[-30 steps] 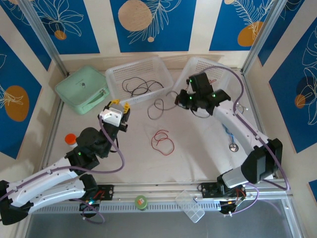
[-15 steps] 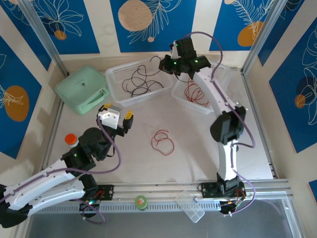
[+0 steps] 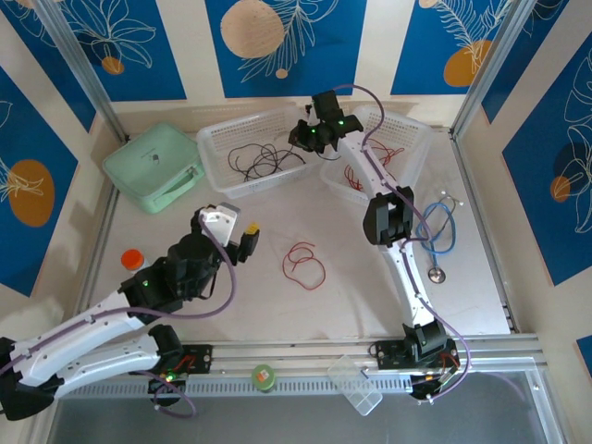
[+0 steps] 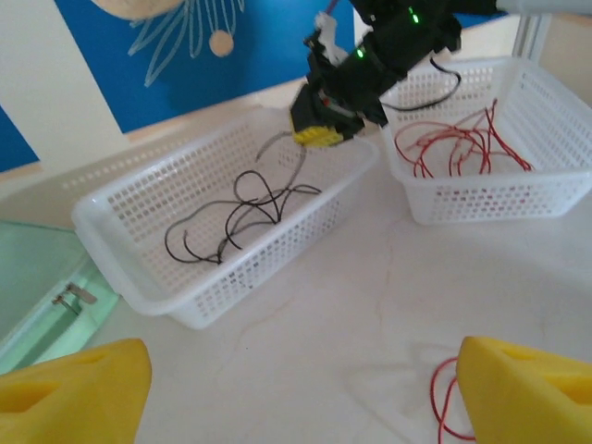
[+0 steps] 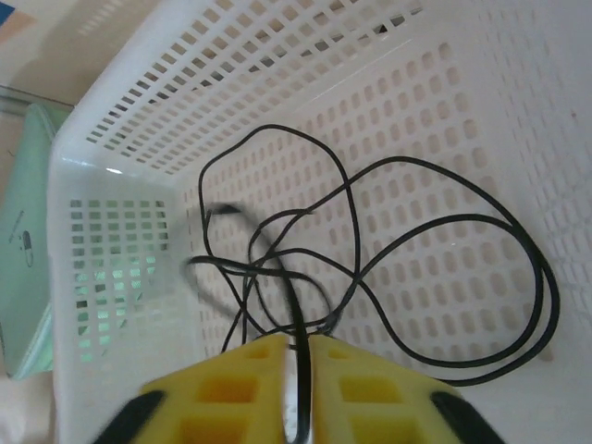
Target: Untangle the cables
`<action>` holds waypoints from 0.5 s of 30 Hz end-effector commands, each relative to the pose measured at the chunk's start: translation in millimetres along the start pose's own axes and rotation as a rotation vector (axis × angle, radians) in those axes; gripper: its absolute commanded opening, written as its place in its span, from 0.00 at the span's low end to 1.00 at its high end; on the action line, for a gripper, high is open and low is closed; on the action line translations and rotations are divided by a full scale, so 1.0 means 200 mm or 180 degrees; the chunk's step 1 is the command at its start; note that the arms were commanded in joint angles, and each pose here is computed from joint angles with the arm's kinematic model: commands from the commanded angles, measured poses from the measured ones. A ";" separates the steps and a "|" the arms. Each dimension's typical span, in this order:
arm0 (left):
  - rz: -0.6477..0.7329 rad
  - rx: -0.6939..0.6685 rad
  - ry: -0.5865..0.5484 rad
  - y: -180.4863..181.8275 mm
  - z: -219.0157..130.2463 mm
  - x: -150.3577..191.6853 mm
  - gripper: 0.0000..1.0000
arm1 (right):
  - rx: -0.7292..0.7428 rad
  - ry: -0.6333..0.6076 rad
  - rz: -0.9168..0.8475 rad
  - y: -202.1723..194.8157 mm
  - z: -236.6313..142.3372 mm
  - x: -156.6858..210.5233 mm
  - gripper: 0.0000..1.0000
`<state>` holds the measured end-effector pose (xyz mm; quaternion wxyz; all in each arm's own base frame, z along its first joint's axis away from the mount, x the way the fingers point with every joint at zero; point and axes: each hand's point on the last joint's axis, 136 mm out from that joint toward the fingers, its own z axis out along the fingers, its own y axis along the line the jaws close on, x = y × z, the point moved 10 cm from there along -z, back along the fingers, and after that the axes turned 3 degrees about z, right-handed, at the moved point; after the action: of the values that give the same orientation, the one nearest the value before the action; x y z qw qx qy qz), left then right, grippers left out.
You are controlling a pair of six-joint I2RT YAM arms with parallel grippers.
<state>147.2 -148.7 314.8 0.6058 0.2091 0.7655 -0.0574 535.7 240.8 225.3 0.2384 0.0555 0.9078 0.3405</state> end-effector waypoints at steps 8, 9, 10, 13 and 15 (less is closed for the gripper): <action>0.0001 0.0387 0.0610 -0.11 0.09 -0.02 0.86 | -0.0257 -0.0266 -0.0300 0.22 -0.30 -0.06 0.46; 0.0024 0.0428 0.0697 -0.13 0.11 -0.01 0.86 | -0.0228 -0.0290 -0.0328 0.24 -0.35 -0.06 0.45; 0.0037 0.0474 0.0771 -0.14 0.13 -0.01 0.86 | -0.0200 -0.0310 -0.0357 0.26 -0.39 -0.06 0.45; 0.0110 0.0631 0.1089 -0.22 0.20 0.03 0.87 | 0.0002 -0.0410 -0.0421 0.30 -0.57 -0.03 0.41; 0.0156 0.0722 0.1322 -0.27 0.26 0.06 0.86 | 0.0167 -0.0487 -0.0439 0.31 -0.71 0.02 0.39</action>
<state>168.9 -202.6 288.6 0.4624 0.2860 0.8364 -0.0695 498.9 223.0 299.4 0.2820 0.0351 0.9039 0.3197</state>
